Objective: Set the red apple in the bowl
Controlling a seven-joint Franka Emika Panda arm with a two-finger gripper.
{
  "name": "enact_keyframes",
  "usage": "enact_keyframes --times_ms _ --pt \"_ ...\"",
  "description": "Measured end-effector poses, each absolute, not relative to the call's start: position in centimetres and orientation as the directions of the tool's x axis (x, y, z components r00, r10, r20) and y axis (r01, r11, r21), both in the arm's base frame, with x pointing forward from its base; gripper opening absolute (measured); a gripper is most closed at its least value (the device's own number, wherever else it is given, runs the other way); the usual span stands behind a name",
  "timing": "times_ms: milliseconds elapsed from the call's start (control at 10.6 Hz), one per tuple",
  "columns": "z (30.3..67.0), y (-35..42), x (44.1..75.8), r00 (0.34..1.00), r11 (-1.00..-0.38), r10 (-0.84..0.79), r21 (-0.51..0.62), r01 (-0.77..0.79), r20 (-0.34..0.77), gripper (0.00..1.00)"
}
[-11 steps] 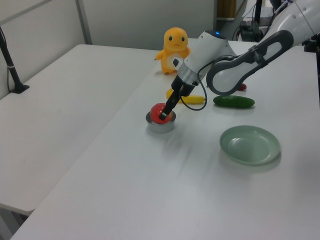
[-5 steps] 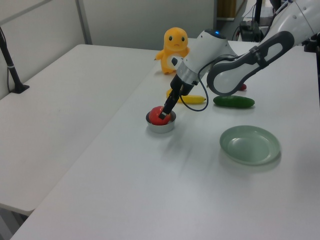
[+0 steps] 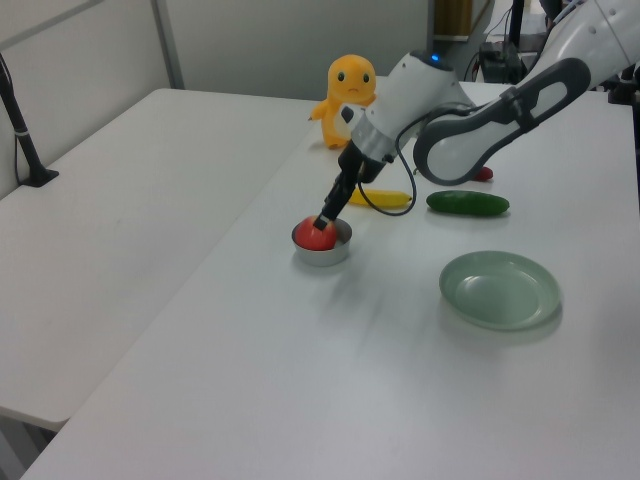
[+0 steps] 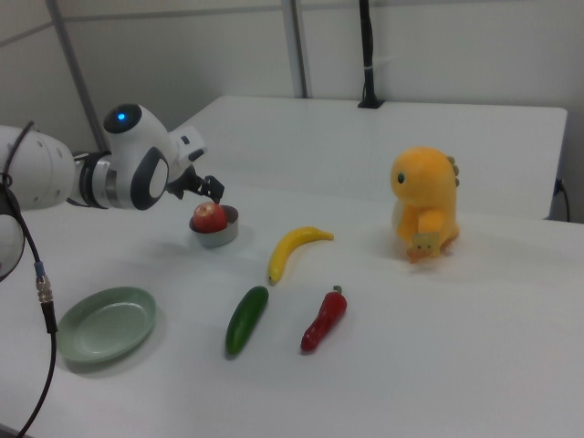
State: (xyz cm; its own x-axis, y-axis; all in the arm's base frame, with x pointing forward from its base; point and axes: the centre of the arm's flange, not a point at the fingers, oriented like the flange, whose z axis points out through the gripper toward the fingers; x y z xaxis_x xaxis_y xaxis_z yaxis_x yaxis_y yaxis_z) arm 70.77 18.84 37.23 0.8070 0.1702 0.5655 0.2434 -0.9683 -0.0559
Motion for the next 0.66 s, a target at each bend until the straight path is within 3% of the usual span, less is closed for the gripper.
enact_keyframes --times_ms 378,662 --pt "43.8 16.8 69.7 0.83 -0.974 0.166 -0.042 0.221 0.532 1.0" --pt "50.5 14.2 66.7 0.897 -0.981 0.166 -0.021 0.191 0.409 1.0"
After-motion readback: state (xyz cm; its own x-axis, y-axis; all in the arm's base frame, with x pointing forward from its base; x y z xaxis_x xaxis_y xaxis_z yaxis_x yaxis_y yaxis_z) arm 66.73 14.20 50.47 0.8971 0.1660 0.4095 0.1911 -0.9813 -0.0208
